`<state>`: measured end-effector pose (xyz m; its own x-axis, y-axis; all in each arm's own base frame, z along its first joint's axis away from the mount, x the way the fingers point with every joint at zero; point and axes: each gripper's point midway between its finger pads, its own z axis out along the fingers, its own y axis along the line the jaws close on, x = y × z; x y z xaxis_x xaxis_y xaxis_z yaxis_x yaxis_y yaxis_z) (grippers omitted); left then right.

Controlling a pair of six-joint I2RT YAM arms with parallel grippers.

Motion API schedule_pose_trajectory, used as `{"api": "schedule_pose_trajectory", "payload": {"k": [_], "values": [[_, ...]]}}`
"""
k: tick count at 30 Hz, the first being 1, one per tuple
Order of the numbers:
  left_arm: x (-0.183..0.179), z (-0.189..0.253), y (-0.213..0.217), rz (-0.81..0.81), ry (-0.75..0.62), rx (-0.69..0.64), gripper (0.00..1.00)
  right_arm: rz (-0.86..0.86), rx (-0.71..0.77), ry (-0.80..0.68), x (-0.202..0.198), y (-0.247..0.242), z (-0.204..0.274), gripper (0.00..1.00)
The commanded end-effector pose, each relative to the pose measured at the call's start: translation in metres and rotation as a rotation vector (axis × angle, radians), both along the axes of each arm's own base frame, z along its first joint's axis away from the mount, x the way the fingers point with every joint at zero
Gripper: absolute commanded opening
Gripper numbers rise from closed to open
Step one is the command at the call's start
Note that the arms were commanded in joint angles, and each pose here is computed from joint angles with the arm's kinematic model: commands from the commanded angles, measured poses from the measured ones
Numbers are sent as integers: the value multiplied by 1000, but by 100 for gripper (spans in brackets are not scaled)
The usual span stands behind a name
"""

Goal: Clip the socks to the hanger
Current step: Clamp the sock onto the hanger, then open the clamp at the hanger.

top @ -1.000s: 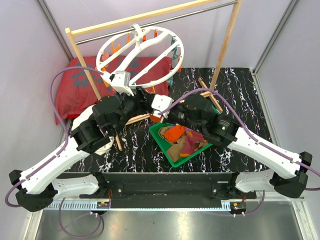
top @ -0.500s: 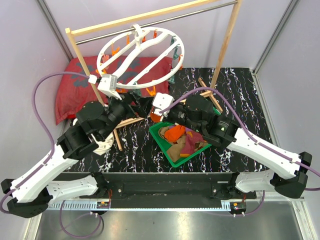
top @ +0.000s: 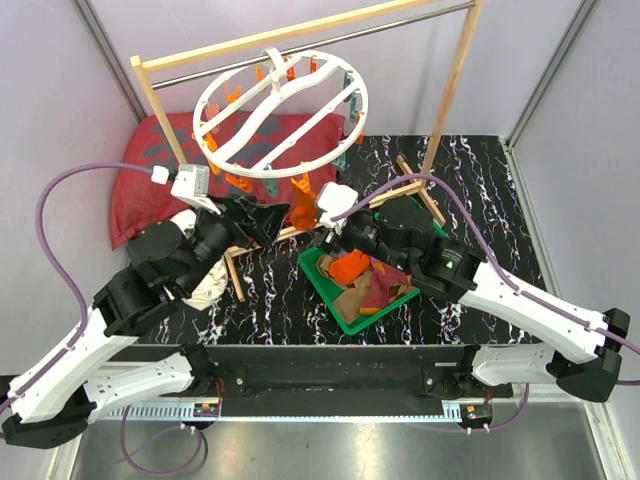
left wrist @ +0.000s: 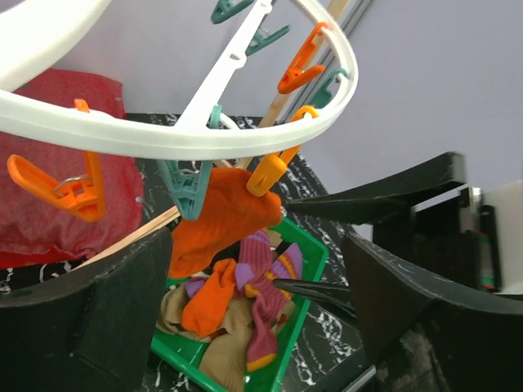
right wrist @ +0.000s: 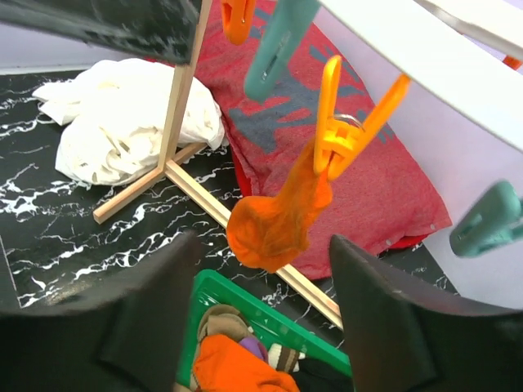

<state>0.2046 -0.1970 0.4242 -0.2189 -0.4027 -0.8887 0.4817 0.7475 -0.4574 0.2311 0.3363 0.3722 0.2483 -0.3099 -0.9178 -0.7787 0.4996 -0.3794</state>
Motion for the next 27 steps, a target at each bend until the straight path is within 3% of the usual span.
{"api": "schedule_pose_trajectory", "payload": {"k": [1, 4, 9, 14, 21, 27], "values": [[13, -7, 0, 52, -15, 49, 82, -40, 132, 20, -6, -12, 22, 77], [18, -7, 1, 75, -40, 58, 69, -49, 160, 57, -10, -18, 16, 87], [27, -2, 10, 78, -78, 27, 65, -56, 182, 123, -19, -27, -6, 93], [33, -2, 14, 25, -112, 19, 68, -46, 210, 173, -29, -36, -24, 100], [33, 4, 5, -88, -195, 28, 76, -40, 246, 215, -39, -45, -36, 100], [44, 5, 9, -81, -215, 24, 76, -16, 259, 256, -48, -47, -47, 100]]}}
